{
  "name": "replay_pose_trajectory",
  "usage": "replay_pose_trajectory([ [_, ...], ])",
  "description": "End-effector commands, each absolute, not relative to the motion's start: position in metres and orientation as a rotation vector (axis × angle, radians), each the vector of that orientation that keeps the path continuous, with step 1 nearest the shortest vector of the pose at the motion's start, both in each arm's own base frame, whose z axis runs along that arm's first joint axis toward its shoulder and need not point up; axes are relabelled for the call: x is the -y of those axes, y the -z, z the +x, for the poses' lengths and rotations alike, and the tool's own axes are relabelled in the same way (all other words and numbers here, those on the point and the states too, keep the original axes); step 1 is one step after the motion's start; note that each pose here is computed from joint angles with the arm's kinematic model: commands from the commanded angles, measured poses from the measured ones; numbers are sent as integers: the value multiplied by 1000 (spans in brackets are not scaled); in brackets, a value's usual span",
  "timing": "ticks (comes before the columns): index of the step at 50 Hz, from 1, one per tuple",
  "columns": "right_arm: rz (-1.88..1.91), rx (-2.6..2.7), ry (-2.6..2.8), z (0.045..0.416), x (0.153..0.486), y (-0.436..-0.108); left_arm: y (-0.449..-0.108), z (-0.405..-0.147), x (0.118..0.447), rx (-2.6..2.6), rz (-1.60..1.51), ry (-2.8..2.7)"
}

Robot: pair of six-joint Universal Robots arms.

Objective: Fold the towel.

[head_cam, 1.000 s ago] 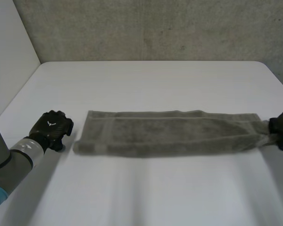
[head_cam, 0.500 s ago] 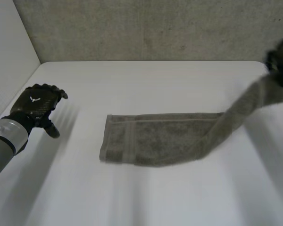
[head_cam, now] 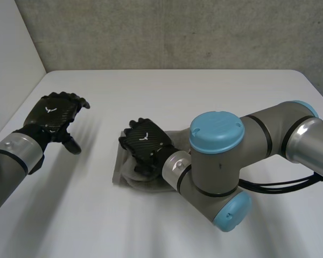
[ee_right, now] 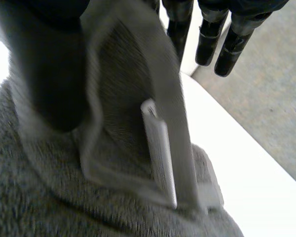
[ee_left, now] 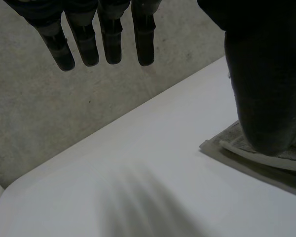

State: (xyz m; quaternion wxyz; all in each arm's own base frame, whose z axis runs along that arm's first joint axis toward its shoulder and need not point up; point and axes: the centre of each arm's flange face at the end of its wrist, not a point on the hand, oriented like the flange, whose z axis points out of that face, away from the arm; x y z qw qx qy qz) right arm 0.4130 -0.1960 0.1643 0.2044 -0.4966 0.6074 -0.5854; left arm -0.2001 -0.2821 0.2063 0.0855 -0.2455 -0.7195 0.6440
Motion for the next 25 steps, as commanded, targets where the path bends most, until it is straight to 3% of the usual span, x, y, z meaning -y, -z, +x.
replay_pose_trajectory([
  [1, -1255, -1747, 1705, 394, 201, -199, -210, -213, 280, 2095, -747, -1909],
  [7, -1053, -1842, 1744, 350, 220, -232, -220, -234, 271, 2008, -718, -1873],
  [11, -1007, -1899, 1756, 330, 224, -235, -225, -247, 263, 1959, -698, -1830],
  [18, -955, -2098, 1694, 278, 223, -207, -224, -282, 224, 1874, -719, -1675],
  [25, -982, -2171, 1588, 259, 215, -178, -201, -306, 195, 1868, -815, -1554],
])
